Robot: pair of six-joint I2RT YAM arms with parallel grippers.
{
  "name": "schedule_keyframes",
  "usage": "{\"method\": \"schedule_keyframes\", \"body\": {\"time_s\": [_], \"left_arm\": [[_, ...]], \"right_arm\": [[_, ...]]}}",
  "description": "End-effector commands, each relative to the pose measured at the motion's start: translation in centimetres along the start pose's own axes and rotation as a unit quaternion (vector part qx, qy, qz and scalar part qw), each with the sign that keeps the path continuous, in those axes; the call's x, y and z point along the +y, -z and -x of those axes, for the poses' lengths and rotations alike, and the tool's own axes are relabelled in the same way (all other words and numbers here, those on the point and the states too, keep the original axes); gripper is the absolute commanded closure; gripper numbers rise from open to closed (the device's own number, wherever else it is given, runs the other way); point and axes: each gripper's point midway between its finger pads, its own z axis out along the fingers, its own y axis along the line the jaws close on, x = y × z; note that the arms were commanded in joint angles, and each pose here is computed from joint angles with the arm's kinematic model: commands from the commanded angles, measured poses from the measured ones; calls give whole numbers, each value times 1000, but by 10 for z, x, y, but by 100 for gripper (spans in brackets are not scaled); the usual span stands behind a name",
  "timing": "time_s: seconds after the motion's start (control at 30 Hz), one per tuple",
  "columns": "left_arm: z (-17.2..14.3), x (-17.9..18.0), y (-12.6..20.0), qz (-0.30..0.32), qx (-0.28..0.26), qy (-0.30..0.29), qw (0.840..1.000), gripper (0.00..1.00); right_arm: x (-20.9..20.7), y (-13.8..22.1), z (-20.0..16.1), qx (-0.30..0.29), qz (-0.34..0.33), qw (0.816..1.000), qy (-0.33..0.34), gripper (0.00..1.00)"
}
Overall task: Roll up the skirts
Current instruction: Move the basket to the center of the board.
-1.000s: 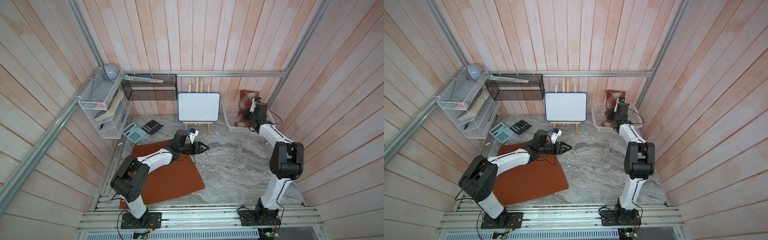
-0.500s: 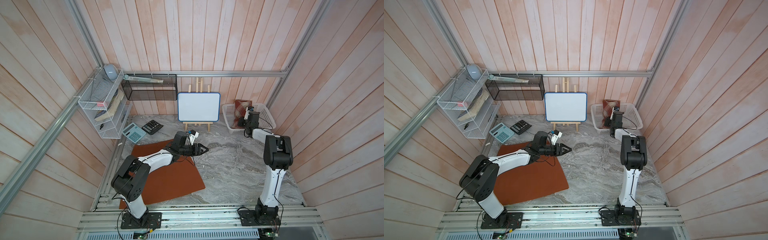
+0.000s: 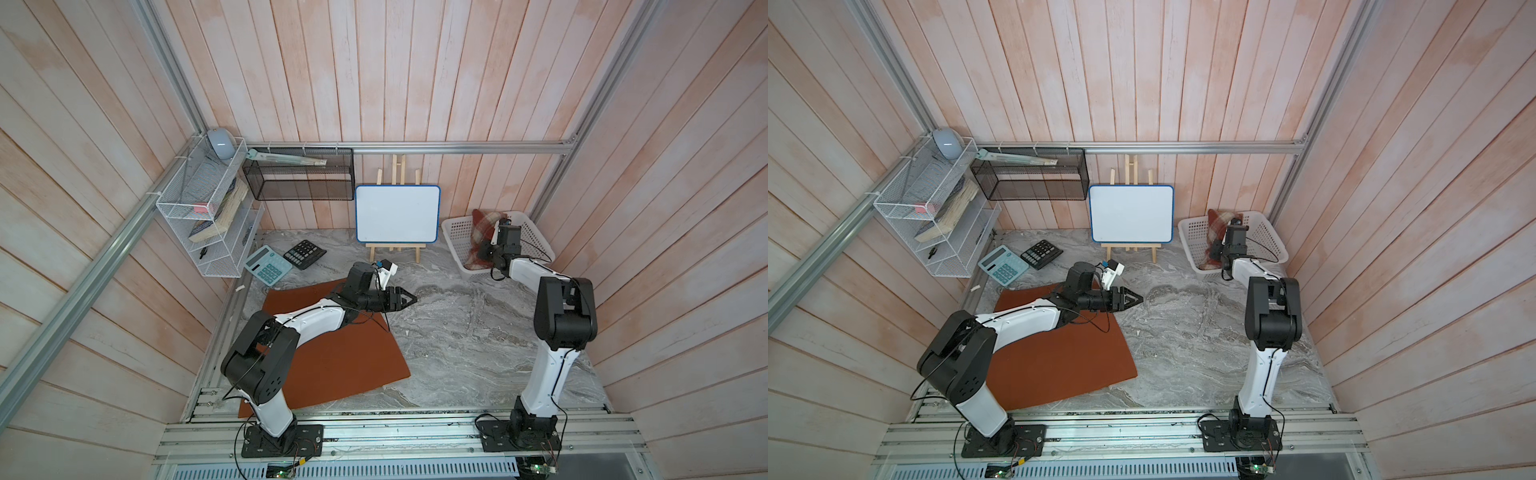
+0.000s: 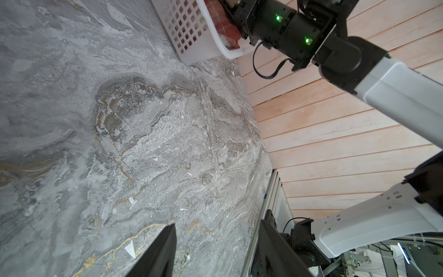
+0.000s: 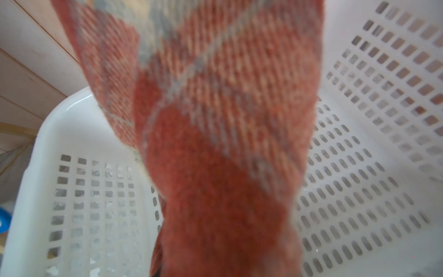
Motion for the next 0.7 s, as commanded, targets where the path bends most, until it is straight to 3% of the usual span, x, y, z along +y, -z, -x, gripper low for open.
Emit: {"method": "schedule_keyframes", "body": {"time_s": [0.0, 0.33, 0.67], "left_arm": [[6, -17, 8, -18, -7, -24, 1000, 40], [14, -20, 7, -20, -22, -16, 999, 41], [15, 24, -20, 20, -28, 34, 999, 42]], "right_arm": [[13, 25, -12, 5, -15, 1000, -9, 100], [42, 74, -111, 113, 20, 992, -56, 100], [65, 154, -182, 163, 39, 983, -73, 100]]}}
